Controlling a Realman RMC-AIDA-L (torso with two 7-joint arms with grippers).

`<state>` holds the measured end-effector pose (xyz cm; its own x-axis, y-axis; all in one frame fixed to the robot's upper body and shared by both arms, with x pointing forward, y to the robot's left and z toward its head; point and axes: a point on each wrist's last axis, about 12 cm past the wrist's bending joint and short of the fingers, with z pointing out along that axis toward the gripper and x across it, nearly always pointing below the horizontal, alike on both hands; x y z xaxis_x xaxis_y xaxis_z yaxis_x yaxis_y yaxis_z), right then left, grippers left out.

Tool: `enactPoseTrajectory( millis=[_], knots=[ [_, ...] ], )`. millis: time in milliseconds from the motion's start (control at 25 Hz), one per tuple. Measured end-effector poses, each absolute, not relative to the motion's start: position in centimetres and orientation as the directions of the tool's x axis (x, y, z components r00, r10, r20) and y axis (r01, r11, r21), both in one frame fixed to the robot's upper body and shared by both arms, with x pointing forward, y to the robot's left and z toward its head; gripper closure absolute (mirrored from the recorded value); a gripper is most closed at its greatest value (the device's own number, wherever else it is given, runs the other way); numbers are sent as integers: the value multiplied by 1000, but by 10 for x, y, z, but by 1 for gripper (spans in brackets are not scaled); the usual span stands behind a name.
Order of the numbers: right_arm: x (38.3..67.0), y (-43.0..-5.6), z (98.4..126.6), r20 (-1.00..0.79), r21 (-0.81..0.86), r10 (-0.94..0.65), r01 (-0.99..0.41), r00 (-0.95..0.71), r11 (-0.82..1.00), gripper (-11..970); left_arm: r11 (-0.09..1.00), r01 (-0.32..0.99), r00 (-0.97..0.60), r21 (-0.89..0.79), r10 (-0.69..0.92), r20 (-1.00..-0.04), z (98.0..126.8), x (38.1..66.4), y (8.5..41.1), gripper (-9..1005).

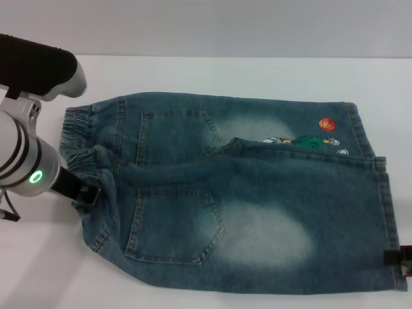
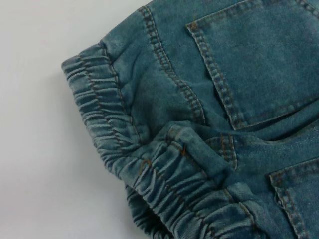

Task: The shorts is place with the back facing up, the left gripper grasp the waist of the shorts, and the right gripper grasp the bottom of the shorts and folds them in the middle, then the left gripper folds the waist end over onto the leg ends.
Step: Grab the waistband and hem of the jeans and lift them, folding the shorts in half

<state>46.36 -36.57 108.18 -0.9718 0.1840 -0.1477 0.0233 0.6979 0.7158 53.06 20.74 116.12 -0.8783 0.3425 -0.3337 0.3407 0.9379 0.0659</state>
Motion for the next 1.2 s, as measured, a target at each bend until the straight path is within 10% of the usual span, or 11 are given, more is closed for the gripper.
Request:
enactPoseTrajectory(
  millis=[1200],
  knots=[
    [466,-357,1075,-132,742,175,19,-976,670,321,937,343,-877,67,345,-336,1162,531,206,794]
  ],
)
